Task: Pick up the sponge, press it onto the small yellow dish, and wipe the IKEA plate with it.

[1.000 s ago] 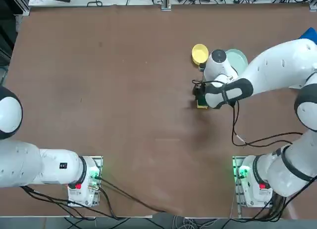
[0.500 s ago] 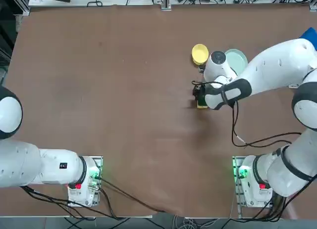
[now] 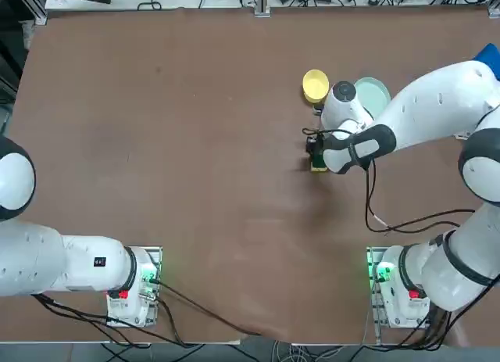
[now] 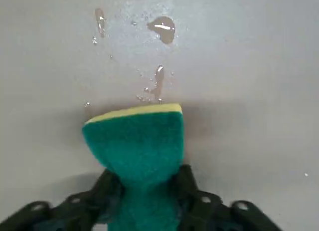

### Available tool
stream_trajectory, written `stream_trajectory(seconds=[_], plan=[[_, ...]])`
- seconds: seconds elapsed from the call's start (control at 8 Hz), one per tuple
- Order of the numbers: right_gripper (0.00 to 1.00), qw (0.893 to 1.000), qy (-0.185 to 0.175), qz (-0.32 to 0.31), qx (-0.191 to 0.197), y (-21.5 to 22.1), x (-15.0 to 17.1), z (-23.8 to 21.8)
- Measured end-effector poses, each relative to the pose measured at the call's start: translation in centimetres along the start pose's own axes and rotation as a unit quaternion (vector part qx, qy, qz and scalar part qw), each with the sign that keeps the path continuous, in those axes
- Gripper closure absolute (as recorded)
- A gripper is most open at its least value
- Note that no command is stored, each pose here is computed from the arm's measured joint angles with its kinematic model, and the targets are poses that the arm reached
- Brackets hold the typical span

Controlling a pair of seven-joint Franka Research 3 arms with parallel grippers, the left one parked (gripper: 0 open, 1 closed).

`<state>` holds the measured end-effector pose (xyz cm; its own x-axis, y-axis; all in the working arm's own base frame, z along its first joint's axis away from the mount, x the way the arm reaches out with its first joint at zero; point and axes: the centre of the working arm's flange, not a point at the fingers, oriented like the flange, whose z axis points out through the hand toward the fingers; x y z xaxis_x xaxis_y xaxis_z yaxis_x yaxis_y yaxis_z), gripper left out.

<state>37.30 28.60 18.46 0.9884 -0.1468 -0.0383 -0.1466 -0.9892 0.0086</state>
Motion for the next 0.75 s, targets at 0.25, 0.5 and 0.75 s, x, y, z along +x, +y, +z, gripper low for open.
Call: stream_trajectory(seconds=[0.25,0.5,0.75], plan=[[0.68,1.000,0.004,0.002,0.003,0.0,0.2,-0.3],[0.72,1.000,0.016,0.003,0.013,-0.2,0.7,-1.7],[0.78,1.000,0.025,0.005,0.016,-0.4,1.2,-4.5]])
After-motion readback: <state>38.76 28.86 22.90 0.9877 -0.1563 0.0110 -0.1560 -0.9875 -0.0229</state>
